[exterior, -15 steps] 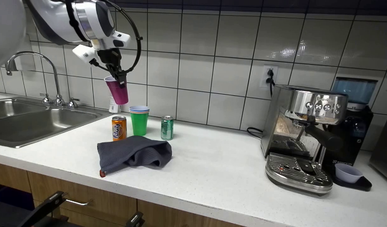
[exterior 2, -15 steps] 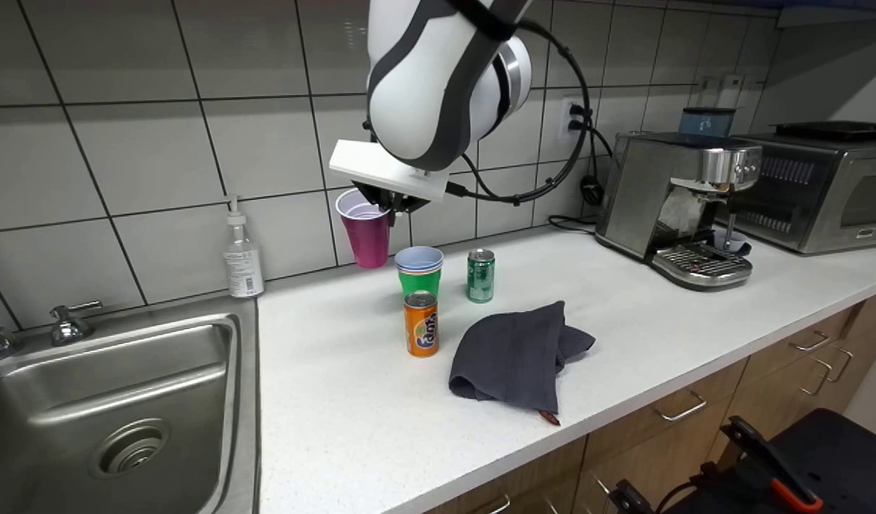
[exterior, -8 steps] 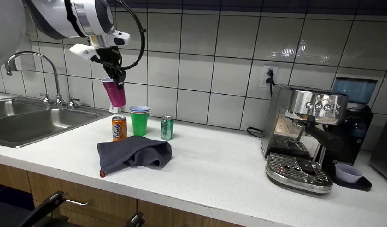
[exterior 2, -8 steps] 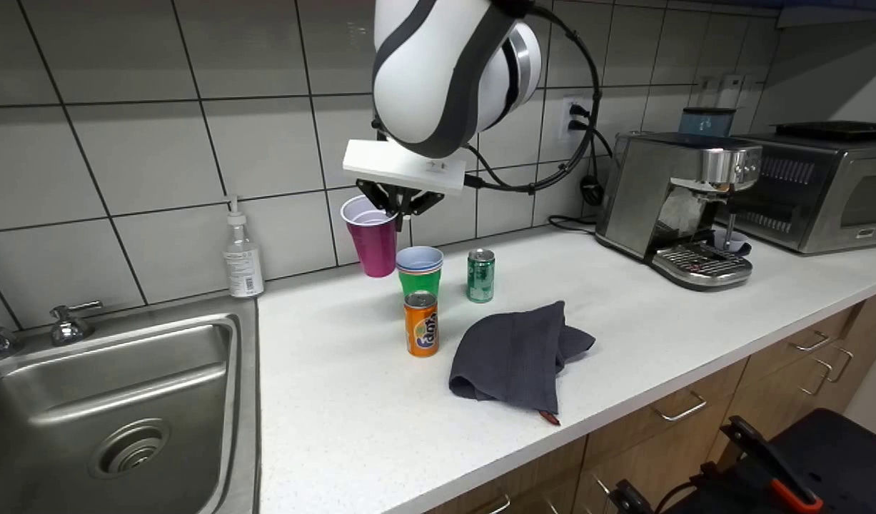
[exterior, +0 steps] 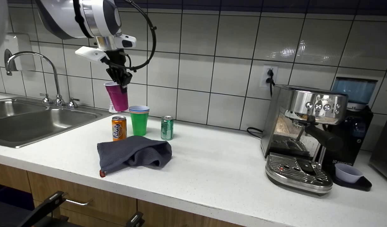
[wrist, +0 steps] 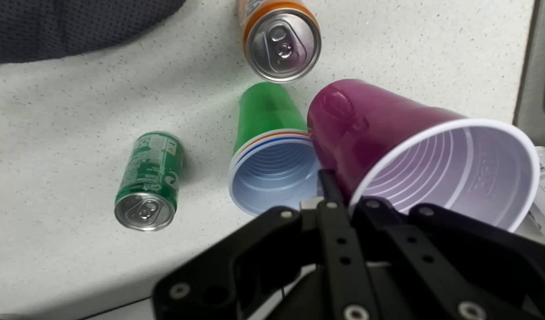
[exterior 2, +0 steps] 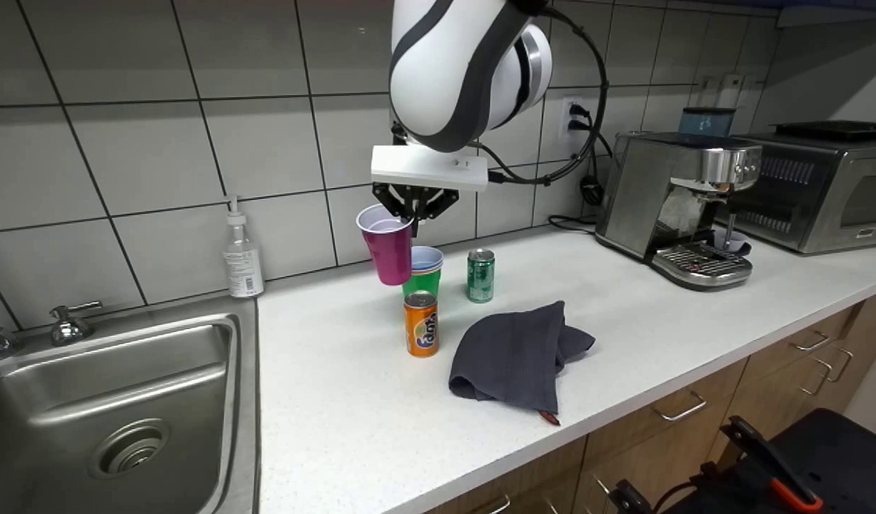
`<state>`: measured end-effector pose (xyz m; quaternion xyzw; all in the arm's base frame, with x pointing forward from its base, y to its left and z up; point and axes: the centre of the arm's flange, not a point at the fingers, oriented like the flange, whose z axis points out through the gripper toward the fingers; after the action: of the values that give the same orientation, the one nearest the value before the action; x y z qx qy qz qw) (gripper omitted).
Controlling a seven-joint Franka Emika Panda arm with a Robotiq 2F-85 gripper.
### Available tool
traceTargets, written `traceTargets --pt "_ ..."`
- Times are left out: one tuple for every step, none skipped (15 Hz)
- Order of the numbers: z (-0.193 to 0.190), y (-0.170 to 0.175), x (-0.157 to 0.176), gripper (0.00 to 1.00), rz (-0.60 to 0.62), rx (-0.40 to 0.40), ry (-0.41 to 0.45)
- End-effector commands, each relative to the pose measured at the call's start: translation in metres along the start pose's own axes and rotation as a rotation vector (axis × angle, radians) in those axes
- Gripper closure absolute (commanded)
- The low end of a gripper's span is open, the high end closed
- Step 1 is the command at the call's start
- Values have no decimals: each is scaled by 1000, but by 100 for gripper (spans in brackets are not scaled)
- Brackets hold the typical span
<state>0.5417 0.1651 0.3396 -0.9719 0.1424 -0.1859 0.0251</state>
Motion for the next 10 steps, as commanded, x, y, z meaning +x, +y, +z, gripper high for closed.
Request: traceTargets --pt "-11 3 7 99 -39 6 -15" --pt "-12 2 7 99 -47 21 -20" --pt "-13 1 7 99 -52 30 -22" --pt "-14 0 7 99 -60 39 -27" --pt "-15 -1 8 99 -66 51 -35" --pt "-17 -2 8 99 -71 60 -41" --pt "-18 -3 9 99 -75 69 -47" --pt "-20 -2 10 99 -81 77 -52" --pt "-22 -2 11 99 -85 81 -54" --pt "-23 -1 13 99 -92 87 -57"
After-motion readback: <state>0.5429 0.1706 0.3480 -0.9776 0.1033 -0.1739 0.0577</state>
